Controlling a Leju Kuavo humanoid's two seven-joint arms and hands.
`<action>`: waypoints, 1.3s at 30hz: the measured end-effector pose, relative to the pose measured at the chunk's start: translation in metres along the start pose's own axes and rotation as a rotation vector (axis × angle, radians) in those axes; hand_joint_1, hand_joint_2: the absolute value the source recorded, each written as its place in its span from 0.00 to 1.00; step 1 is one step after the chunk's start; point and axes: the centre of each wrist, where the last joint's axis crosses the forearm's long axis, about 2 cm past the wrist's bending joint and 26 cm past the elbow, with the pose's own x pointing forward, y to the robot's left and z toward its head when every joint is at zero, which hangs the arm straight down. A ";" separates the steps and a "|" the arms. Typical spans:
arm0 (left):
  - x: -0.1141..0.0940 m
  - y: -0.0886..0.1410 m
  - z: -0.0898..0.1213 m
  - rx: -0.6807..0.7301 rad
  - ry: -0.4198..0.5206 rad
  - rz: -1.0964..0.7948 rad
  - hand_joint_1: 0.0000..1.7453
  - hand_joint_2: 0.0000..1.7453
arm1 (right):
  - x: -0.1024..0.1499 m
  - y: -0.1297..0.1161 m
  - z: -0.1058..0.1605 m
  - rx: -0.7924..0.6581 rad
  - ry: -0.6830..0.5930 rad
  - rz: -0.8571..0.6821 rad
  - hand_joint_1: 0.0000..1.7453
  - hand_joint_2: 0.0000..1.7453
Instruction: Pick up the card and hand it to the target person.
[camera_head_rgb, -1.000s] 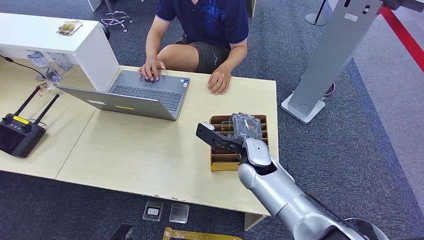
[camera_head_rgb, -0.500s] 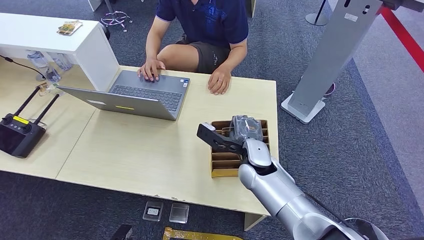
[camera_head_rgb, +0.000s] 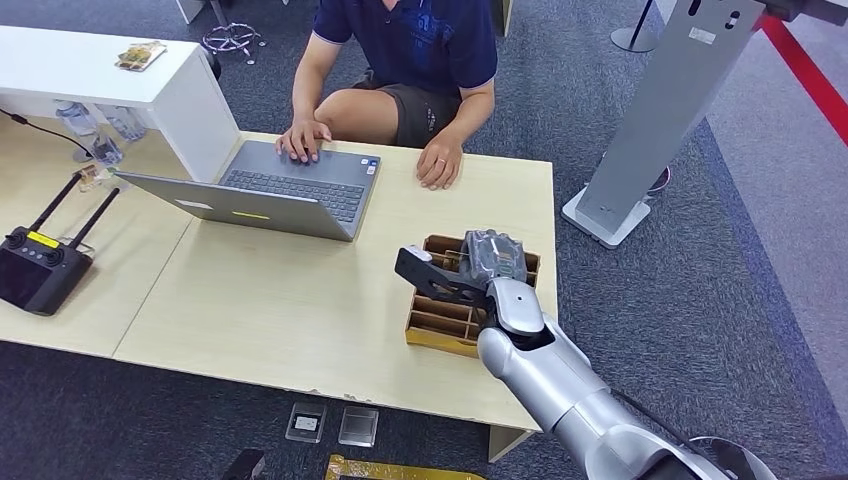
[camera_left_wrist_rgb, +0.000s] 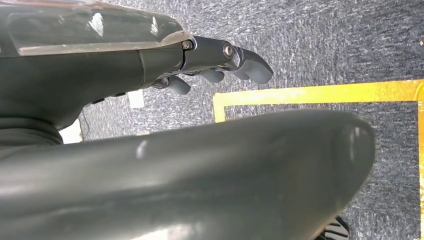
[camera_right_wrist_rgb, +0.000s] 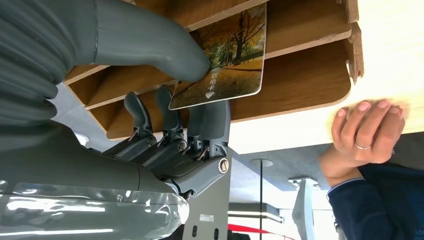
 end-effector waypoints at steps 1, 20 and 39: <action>0.000 0.000 0.000 0.000 -0.003 -0.004 0.00 0.00 | 0.000 0.000 0.000 -0.002 0.000 0.000 0.76 1.00; -0.010 0.002 0.000 0.010 -0.002 0.025 0.00 0.00 | -0.001 -0.082 0.020 -0.312 -0.077 -0.155 0.76 1.00; 0.015 -0.003 0.001 0.003 -0.027 -0.032 0.00 0.00 | -0.025 -0.089 -0.022 -0.357 -0.129 -0.091 0.76 1.00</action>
